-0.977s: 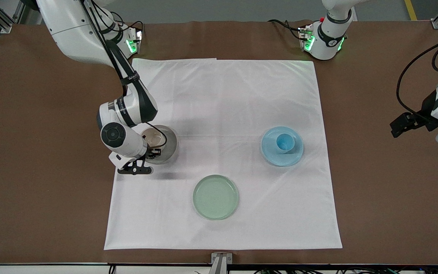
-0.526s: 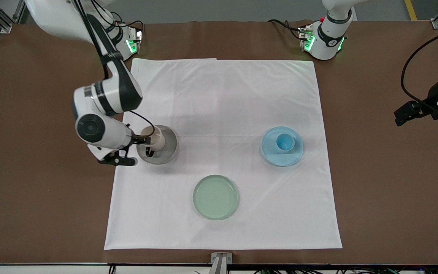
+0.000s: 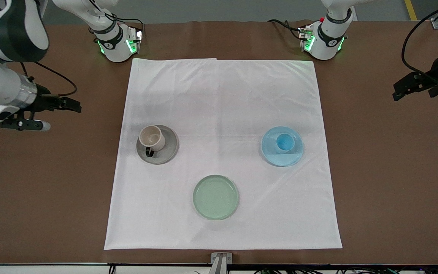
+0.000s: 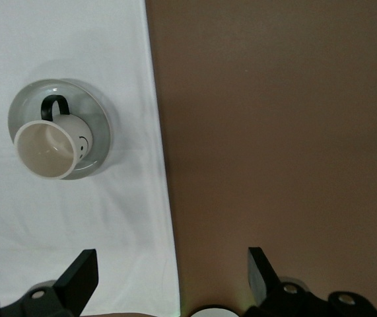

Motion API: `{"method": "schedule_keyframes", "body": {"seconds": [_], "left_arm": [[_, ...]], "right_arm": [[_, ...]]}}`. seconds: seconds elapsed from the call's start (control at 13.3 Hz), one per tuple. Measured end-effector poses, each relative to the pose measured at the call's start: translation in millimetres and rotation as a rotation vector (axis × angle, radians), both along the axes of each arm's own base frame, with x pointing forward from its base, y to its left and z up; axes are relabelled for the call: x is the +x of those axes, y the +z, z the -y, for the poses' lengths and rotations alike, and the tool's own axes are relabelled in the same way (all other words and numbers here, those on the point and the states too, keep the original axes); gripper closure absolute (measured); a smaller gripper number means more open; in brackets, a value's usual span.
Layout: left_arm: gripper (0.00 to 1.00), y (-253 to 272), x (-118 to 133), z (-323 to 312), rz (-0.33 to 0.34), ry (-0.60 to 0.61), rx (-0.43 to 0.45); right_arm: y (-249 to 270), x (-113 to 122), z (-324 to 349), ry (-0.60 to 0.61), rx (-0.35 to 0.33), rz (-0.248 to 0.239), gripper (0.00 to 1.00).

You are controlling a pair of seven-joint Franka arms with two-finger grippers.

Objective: Place blue cup in blue plate and white mug in gray plate

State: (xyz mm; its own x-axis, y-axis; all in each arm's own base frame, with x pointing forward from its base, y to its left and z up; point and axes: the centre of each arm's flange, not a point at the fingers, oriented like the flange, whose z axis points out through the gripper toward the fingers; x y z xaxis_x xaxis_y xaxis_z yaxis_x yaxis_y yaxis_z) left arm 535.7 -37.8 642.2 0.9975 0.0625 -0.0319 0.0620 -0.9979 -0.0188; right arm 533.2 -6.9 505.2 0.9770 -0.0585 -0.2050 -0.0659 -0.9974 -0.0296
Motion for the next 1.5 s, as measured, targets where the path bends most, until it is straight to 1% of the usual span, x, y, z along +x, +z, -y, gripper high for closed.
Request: {"method": "schedule_keyframes", "body": {"seconds": [0.15, 0.3, 0.45, 0.53, 0.75, 0.83, 0.98, 1.5], "left_arm": [[0.0, -2.5, -14.7, 4.3, -0.012, -0.012, -0.005], [0.0, -4.1, -27.7, 6.6, -0.015, -0.016, -0.001], [0.0, -4.0, -38.0, 10.0, -0.006, -0.027, 0.008], [0.0, -3.7, -41.5, 15.3, -0.004, -0.04, 0.02], [0.0, -1.4, -45.8, 25.2, 0.002, -0.061, 0.022], [0.0, -1.5, -45.8, 25.6, 0.002, -0.062, 0.021], [0.0, -1.3, -45.1, 22.3, 0.004, -0.057, 0.018], [0.0, -0.6, -41.7, 23.4, 0.023, -0.059, 0.014]], "right_arm": [[14.1, -0.7, 30.3, 0.006, 0.008, 0.046, 0.0], [42.1, 5.4, 33.3, 0.012, -0.007, 0.112, 0.0], [81.9, 12.0, 29.5, 0.022, -0.017, 0.194, 0.0], [102.2, 13.1, 29.3, 0.023, -0.02, 0.224, 0.0], [139.7, 15.5, 29.5, 0.023, -0.025, 0.284, 0.0], [145.7, 16.9, 29.5, 0.023, -0.026, 0.296, 0.0], [150.4, 19.4, 29.7, 0.023, -0.027, 0.307, 0.0], [153.1, 21.3, 29.3, 0.023, -0.027, 0.314, 0.0]]}}
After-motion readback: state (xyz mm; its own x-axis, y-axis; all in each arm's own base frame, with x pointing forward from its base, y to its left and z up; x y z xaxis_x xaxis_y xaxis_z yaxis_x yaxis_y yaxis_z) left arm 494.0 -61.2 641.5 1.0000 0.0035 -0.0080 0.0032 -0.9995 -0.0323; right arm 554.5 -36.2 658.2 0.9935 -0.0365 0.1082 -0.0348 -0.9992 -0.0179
